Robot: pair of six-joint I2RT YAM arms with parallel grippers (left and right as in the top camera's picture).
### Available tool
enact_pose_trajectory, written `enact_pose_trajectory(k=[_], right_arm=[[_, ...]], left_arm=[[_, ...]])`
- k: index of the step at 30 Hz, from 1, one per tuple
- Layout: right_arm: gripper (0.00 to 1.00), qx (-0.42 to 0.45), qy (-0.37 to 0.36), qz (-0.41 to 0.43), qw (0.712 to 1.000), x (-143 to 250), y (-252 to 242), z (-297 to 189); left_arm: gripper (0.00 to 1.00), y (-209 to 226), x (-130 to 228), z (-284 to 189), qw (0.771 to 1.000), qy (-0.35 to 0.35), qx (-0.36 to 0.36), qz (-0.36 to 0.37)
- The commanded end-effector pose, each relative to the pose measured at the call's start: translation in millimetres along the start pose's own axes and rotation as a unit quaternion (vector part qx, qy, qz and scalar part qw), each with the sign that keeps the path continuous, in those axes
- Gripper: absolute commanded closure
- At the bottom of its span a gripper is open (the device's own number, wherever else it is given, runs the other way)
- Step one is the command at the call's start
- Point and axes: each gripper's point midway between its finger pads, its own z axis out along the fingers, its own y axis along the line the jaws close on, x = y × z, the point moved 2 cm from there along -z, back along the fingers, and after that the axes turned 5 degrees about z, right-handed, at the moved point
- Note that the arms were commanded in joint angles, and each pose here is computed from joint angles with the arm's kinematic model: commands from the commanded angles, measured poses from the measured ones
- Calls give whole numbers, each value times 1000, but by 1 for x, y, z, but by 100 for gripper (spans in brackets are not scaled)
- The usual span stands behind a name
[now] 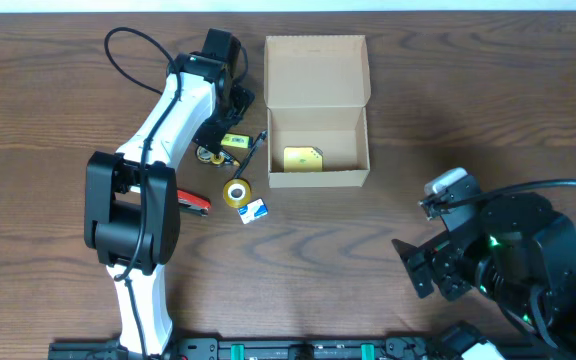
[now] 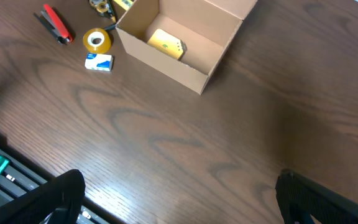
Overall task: Pack container
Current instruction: 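Move the left gripper toward the highlighter and correction tape, then lower the left gripper and grasp the clear correction tape dispenser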
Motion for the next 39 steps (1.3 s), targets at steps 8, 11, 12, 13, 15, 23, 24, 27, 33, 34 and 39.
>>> enact_pose_trajectory(k=[8,11,12,13,15,23,24,27,33,34,39], right_arm=[[1,5,-1,13,1000,0,-3,0],[1,5,-1,13,1000,0,-3,0],[1,5,-1,13,1000,0,-3,0],[1,5,-1,13,1000,0,-3,0],[1,5,-1,13,1000,0,-3,0],[1,5,-1,13,1000,0,-3,0],[1,5,-1,13,1000,0,-3,0],[1,5,-1,13,1000,0,-3,0],[1,5,-1,13,1000,0,-3,0],[1,5,-1,13,1000,0,-3,0],[1,5,-1,13,1000,0,-3,0]], left_arm=[[6,10,-7,6,999,-23,-26,-29],[6,16,-4,5,999,-17,-40,-24],[6,20,-2,5,998,-14,-49,-24],[6,24,0,5,998,-8,-59,-24],[6,32,3,4,997,-1,-77,-23],[9,38,4,3,996,-1,-90,-19],[9,37,3,3,996,-3,-87,-17],[9,36,-2,3,996,-16,-87,-17],[9,32,-7,3,996,-31,-79,-17],[9,33,-7,4,996,-30,-80,-8],[11,39,-3,6,996,-20,-92,8]])
